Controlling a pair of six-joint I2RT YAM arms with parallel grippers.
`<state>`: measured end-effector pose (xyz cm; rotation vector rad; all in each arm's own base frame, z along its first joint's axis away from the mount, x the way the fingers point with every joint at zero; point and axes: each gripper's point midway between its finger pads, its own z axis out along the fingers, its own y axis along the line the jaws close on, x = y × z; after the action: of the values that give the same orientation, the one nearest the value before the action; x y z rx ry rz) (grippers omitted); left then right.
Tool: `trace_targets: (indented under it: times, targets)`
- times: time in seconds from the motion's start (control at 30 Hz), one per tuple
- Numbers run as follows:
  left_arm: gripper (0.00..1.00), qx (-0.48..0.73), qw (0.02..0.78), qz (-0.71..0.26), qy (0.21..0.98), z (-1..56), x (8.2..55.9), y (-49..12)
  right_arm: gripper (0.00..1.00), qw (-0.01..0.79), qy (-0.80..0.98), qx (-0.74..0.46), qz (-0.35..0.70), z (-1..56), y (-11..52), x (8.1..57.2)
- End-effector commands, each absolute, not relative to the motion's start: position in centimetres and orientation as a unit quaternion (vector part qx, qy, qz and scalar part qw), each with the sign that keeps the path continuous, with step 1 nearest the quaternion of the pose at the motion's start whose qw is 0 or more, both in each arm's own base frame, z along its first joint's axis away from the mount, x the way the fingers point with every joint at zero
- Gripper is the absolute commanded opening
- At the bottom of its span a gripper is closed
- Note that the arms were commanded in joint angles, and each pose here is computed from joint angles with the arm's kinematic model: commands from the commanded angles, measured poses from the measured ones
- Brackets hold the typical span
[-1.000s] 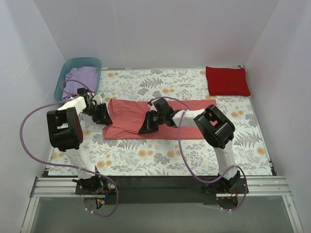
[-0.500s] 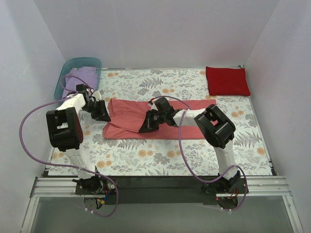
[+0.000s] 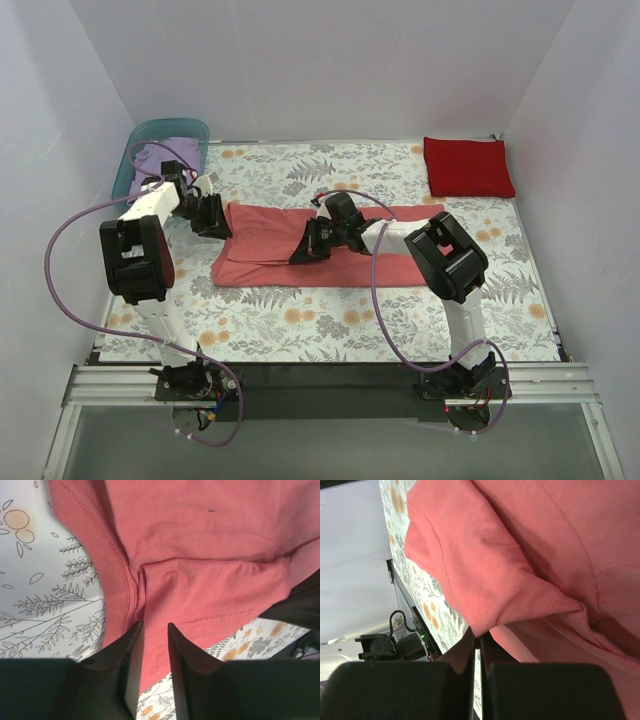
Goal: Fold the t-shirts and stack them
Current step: Fold the tshirt
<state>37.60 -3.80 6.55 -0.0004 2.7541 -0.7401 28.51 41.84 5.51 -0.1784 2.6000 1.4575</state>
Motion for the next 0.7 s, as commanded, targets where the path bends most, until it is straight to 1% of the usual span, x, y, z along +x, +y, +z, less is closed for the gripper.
trace_targets:
  times: [0.0, 0.2, 0.43, 0.53, 0.67]
  targets:
    - [0.29, 0.001, 0.143, -0.248, 0.958, 7.3, 37.5, -3.7, 0.01, 0.112, 0.844, -0.082, 0.518, 8.9, 42.7, 29.8]
    - [0.37, 0.004, 0.118, -0.241, 0.963, 6.6, 34.9, -3.6, 0.01, 0.112, 0.843, -0.075, 0.522, 8.9, 42.7, 30.3]
    - [0.37, 0.001, 0.103, -0.246, 0.964, 6.1, 33.1, -4.0, 0.01, 0.111, 0.844, -0.073, 0.52, 8.8, 42.5, 30.2]
    - [0.36, -0.001, 0.105, -0.247, 0.963, 6.1, 33.2, -4.0, 0.01, 0.109, 0.845, -0.071, 0.519, 8.5, 42.4, 30.1]
    - [0.36, 0.001, 0.127, -0.246, 0.961, 7.4, 34.2, -4.0, 0.01, 0.107, 0.846, -0.071, 0.518, 8.4, 42.3, 30.0]
